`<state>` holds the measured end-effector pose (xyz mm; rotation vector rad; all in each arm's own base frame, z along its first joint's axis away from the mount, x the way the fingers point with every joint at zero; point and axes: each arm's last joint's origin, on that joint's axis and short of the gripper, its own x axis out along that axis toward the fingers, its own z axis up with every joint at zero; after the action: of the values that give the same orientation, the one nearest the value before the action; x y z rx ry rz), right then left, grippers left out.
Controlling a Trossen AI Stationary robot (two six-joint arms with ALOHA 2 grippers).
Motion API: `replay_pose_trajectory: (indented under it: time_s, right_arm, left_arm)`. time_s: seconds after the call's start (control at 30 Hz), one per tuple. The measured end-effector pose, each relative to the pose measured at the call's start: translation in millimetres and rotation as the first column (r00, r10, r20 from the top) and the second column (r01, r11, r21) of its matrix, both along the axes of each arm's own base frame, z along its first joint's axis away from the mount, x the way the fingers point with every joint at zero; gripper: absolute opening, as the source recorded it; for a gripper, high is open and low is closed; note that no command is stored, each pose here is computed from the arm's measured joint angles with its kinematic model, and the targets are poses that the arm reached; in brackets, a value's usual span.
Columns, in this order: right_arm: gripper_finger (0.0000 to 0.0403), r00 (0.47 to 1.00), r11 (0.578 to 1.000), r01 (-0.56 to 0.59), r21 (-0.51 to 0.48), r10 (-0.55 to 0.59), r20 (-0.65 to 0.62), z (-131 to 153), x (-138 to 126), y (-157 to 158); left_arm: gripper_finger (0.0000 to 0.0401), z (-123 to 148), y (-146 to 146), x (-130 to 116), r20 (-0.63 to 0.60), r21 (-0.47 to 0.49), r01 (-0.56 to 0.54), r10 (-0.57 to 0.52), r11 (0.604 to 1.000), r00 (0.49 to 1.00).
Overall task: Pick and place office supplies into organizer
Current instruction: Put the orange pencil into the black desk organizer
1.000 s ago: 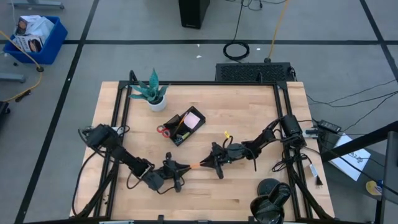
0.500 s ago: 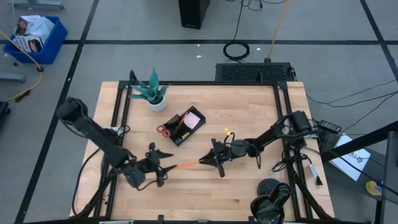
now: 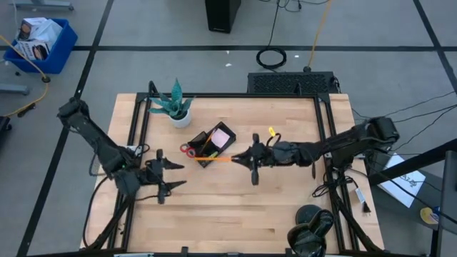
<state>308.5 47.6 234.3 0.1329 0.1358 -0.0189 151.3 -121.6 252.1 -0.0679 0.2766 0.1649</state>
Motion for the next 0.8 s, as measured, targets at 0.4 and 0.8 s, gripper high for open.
replay_pose_trajectory:
  time_s: [0.4, 0.8]
  right_arm:
    - [0.0021, 0.955, 0.991, 0.110, -0.073, -0.125, -0.268, 65, 18, -28]
    - [0.0021, 0.898, 0.984, 0.135, -0.119, -0.172, -0.405, 115, 26, -56]
  left_arm:
    - [0.0255, -6, 34, -45, 0.327, 0.046, 0.407, -0.399, 0.912, 0.857]
    - [0.0255, -33, 54, -69, 0.469, 0.082, 0.493, -0.470, 0.866, 0.748]
